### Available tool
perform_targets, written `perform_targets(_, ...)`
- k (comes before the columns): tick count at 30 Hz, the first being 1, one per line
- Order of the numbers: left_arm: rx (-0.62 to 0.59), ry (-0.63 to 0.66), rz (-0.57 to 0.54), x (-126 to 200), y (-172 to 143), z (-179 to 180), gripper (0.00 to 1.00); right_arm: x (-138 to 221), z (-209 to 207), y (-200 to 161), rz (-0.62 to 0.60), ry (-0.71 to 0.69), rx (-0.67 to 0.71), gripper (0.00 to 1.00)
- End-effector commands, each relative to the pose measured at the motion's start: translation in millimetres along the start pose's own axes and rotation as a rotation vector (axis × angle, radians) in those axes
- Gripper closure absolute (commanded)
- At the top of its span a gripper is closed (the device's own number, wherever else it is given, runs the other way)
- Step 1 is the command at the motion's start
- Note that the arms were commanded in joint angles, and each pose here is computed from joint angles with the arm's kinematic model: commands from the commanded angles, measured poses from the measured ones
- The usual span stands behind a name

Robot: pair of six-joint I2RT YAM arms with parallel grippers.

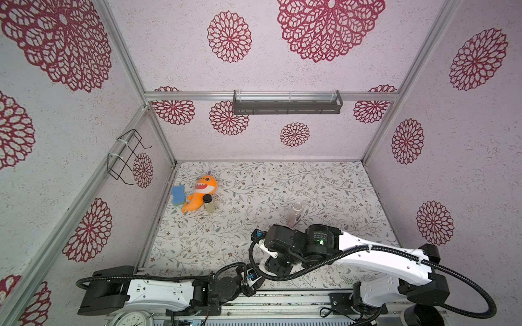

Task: Screw on the bottle caps
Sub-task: Screw the bottle cap onto the plastic bottle.

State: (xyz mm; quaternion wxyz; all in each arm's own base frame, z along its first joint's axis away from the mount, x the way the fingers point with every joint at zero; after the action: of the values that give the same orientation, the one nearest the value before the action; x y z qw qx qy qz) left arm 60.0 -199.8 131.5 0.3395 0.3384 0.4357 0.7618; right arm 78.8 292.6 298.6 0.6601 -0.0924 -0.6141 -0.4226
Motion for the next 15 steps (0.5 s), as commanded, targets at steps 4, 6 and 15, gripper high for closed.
perform_targets(4, 0.054, 0.001, -0.128, 0.9, 27.8, 2.8, 0.6, 8.7, 6.6, -2.1, -0.026, 0.072, 0.065, 0.49)
perform_targets(6, 0.054, -0.006, -0.126, 0.6, 27.5, 2.1, 0.6, 11.0, 4.8, -2.1, -0.025, 0.055, 0.083, 0.48)
perform_targets(15, 0.049, -0.06, -0.113, -2.2, 27.1, -4.5, 0.59, 28.8, 2.5, -6.5, 0.045, 0.022, 0.174, 0.45)
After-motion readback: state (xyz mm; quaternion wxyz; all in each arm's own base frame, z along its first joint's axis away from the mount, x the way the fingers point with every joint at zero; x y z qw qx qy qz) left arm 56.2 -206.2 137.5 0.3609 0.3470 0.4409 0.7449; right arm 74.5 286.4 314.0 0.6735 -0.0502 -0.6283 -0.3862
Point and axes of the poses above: each gripper's point midway between its finger pads, its own x axis back along the fingers, its own z axis along the line the jaws close on, y = z × x, the point moved 8 cm from there along x, back along the fingers, and after that the axes turned 12 degrees about -x, right-handed, at the moved point
